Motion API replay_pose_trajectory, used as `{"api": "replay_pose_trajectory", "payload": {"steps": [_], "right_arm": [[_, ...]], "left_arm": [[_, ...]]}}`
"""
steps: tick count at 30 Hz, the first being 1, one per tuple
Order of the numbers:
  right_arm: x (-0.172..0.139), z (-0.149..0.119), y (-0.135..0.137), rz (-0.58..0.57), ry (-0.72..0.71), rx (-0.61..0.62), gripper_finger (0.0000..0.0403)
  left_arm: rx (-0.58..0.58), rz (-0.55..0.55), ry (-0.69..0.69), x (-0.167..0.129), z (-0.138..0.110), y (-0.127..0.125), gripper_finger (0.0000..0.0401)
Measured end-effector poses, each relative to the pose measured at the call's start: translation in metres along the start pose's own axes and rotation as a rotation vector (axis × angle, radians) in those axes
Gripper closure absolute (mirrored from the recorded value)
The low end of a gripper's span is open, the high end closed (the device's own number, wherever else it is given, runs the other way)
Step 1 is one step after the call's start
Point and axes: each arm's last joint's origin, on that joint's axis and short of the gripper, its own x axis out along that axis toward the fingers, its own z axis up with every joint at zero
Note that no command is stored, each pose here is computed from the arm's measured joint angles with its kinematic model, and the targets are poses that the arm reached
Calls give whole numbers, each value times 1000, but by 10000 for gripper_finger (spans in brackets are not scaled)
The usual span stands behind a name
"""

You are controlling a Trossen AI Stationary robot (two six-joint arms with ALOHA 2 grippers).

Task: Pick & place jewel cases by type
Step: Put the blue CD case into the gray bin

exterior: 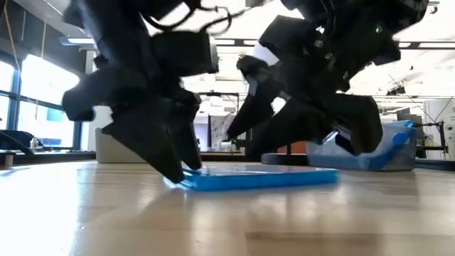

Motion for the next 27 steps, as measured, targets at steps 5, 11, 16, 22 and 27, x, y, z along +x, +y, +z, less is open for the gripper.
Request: {"api": "replay_pose_trajectory", "payload": {"steps": [5, 11, 16, 22, 27], "right_arm": [[-17, 1, -9, -34, 71, 21, 199], [-21, -12, -16, -21, 182, 109, 199], [-20, -25, -26, -22, 236, 211, 199], [-19, -40, -37, -25, 304, 364, 199], [-18, -48, -43, 25, 303, 511, 199]], "left_arm": [[-114, -15, 98, -20, -5, 25, 160], [-242, -93, 76, -62, -3, 21, 160], [-265, -68, -8, -86, -2, -8, 160], [-339, 48, -121, -94, -7, -44, 160], [-480, 182, -236, -99, -11, -53, 160]]}}
